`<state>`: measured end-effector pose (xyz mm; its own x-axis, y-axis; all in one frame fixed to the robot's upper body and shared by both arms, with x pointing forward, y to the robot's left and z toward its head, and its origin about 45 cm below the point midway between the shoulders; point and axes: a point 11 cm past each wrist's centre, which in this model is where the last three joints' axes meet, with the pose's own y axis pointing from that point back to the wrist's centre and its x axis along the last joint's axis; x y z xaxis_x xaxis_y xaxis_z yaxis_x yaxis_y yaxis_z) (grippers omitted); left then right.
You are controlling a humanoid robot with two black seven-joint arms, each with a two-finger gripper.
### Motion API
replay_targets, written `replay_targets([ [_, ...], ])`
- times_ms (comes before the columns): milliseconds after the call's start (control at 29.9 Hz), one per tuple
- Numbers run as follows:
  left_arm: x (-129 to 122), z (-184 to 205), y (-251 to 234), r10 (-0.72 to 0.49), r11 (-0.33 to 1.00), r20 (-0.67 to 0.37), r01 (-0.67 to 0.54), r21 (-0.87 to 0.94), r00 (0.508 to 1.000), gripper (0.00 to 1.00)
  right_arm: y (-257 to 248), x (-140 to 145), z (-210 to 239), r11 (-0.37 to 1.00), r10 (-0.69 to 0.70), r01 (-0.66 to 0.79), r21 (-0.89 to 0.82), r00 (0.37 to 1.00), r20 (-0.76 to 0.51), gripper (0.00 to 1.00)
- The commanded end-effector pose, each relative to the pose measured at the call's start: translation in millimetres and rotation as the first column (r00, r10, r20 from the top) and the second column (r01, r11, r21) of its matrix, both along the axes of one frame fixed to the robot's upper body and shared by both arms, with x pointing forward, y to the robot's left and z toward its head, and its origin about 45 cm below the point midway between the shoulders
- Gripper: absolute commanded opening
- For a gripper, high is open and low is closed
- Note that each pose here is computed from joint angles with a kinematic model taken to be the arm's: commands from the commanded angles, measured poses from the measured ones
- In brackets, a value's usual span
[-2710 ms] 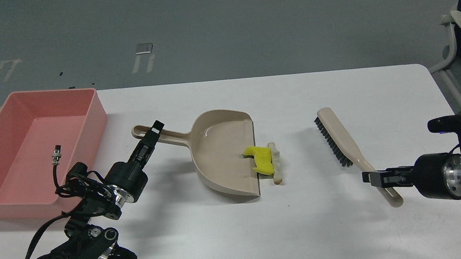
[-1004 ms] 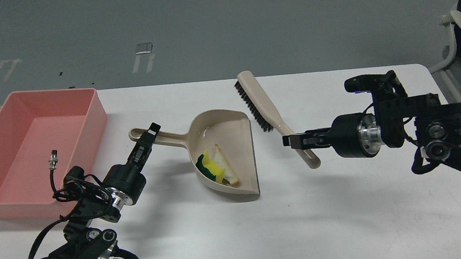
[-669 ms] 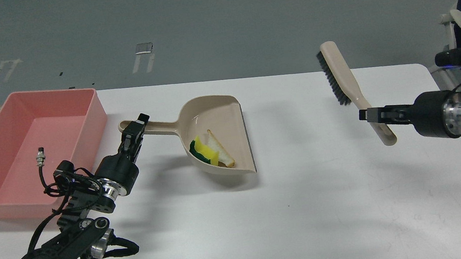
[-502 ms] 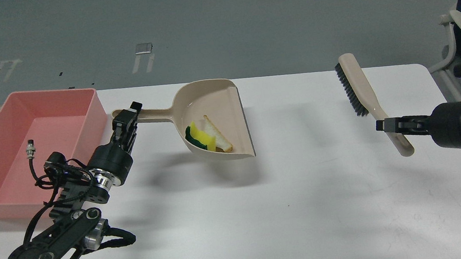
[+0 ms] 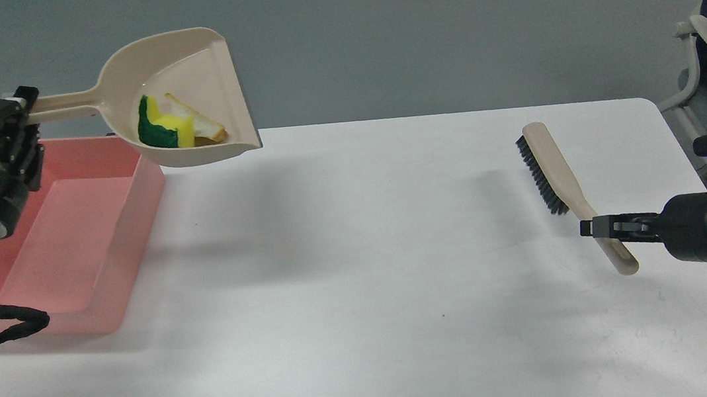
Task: Sweep and dump garbage into bin
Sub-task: 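Lift the dustpan with the left gripper and tip it over the pink bin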
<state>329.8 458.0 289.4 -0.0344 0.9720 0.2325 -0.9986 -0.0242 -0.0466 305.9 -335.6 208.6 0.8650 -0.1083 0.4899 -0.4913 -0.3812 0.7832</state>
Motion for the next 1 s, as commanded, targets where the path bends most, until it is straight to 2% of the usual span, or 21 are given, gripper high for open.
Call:
replay_targets([
  [0, -20, 12, 40, 0.041, 0.998, -0.025, -0.040, 0.047, 0.999, 0.00, 0, -4, -3, 1.000, 0.001, -0.001, 0.003, 1.000, -0.011, 0.00],
  [301, -58, 19, 124, 0.210, 0.973, -0.034, -0.205, 0.102, 0.977, 0.00, 4, -6, -4, 1.000, 0.011, -0.011, 0.009, 1.000, -0.015, 0.00],
  [435, -68, 36, 156, 0.259, 0.943, -0.004, -0.252, 0.218, 0.966, 0.00, 7, -9, -8, 1.000, 0.016, -0.016, 0.014, 0.999, -0.027, 0.00],
  [602, -71, 48, 161, 0.202, 0.881, 0.014, -0.188, 0.434, 0.979, 0.00, 12, -10, -11, 0.999, 0.021, -0.020, 0.029, 0.999, -0.031, 0.00],
  [669, -69, 45, 155, 0.159, 0.820, -0.017, -0.123, 0.559, 0.987, 0.00, 16, -9, -12, 0.999, 0.027, -0.026, 0.038, 0.999, -0.031, 0.00],
  [769, -67, 50, 155, 0.151, 0.715, -0.033, -0.087, 0.694, 0.988, 0.00, 18, -10, -13, 0.999, 0.031, -0.029, 0.043, 0.999, -0.033, 0.01],
  [803, -67, 50, 155, 0.151, 0.714, -0.033, -0.086, 0.695, 0.988, 0.00, 18, -10, -13, 0.999, 0.031, -0.029, 0.043, 0.999, -0.033, 0.01],
  [970, -67, 60, 157, 0.157, 0.545, -0.006, -0.082, 0.834, 0.987, 0.00, 18, -10, -13, 0.999, 0.031, -0.029, 0.043, 0.999, -0.033, 0.01],
])
